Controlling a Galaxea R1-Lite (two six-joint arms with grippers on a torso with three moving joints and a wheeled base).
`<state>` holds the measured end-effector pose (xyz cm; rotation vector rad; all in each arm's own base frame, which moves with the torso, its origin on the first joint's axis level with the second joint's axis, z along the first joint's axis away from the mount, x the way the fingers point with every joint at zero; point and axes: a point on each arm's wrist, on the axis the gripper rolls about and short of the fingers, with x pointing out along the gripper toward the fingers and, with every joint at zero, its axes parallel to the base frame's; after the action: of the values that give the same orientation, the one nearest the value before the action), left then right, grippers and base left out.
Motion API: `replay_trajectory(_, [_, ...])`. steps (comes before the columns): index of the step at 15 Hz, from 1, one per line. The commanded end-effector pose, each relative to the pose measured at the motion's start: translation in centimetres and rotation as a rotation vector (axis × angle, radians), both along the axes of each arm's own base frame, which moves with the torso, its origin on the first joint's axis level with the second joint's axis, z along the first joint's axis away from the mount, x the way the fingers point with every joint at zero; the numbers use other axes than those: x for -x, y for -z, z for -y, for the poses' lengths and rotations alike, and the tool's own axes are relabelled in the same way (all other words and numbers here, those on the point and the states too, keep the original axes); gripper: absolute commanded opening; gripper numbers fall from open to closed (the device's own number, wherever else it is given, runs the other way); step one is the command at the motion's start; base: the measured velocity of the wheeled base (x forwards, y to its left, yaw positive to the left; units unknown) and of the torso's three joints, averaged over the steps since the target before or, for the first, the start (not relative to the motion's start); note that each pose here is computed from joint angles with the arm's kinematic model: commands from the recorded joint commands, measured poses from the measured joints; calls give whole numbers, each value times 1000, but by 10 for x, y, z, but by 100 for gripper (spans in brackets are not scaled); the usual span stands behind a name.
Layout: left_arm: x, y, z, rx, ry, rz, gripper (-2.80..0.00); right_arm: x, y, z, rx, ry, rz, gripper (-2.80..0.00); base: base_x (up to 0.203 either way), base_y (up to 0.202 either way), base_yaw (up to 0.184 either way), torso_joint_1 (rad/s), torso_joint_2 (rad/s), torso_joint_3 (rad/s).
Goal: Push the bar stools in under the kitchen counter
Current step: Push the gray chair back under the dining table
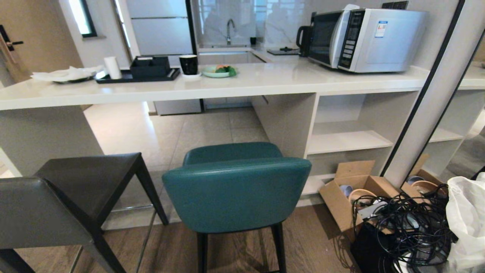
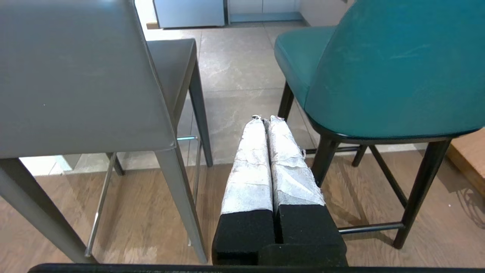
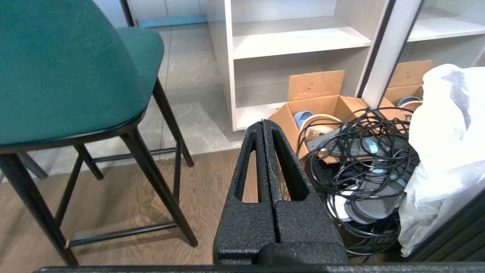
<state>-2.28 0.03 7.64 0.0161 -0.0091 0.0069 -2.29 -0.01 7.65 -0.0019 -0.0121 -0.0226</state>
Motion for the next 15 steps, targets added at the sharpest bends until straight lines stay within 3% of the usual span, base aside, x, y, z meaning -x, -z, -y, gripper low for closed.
replay_trajectory(1, [0, 0, 0, 1, -1, -3, -280, 0, 0, 0, -9, 2, -1, -280, 0, 0, 0, 0, 0, 0])
replay_trajectory(10, [0, 0, 0, 1, 1, -3, -280, 0, 0, 0, -20, 5, 1, -280, 0, 0, 0, 0, 0, 0])
replay_trajectory(15, [0, 0, 0, -4, 1, -3, -280, 0, 0, 0, -22, 5, 1, -280, -2, -2, 117, 3, 1, 3])
